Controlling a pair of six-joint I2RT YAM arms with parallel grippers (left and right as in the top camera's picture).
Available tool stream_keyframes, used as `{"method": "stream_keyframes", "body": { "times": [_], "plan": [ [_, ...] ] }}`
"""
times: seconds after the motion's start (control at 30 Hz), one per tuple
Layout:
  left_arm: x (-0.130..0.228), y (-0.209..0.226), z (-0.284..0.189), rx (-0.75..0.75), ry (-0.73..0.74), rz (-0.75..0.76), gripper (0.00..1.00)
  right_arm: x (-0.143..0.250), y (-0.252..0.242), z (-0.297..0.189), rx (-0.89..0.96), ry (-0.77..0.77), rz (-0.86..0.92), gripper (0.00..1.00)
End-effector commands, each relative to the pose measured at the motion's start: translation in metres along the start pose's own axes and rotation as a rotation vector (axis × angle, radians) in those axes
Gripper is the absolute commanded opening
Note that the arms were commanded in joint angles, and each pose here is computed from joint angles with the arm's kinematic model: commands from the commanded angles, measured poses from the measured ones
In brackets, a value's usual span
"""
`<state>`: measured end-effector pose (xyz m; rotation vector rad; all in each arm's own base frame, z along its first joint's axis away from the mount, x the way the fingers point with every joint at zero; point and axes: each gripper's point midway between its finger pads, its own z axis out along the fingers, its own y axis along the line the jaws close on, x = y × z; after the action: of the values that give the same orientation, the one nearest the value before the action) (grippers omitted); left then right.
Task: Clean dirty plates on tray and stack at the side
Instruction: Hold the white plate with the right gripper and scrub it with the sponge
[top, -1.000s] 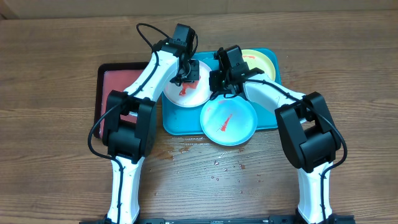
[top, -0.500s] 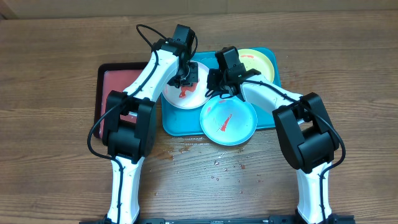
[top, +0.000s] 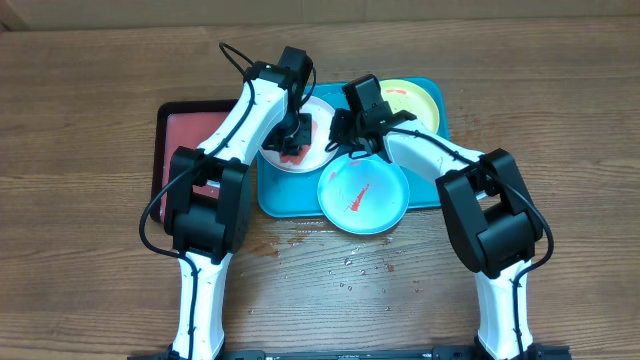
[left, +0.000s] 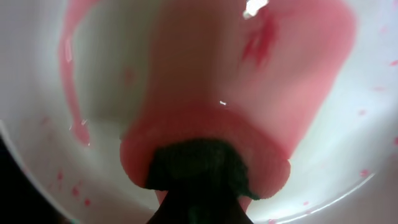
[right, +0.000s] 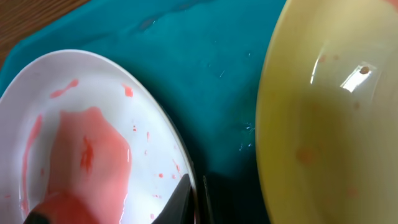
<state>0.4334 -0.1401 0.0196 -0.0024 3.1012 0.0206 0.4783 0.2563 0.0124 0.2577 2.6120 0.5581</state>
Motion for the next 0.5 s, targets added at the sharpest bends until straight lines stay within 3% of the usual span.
{"method": "stream_keyframes", "body": {
  "times": [0.0, 0.23, 0.47],
  "plan": [
    [0.005, 0.018, -0.001, -0.113, 0.002, -0.005, 0.04, -0.016, 0.014, -0.001, -0.024, -0.043, 0.039, 0.04],
    [-0.020, 0.011, -0.002, -0.081, -0.101, -0.014, 0.04, -0.011, 0.010, -0.001, -0.007, -0.023, 0.037, 0.04],
    [-0.054, -0.025, -0.004, 0.094, -0.225, 0.023, 0.04, -0.007, 0.008, -0.001, 0.000, -0.006, -0.005, 0.04]
  ]
}}
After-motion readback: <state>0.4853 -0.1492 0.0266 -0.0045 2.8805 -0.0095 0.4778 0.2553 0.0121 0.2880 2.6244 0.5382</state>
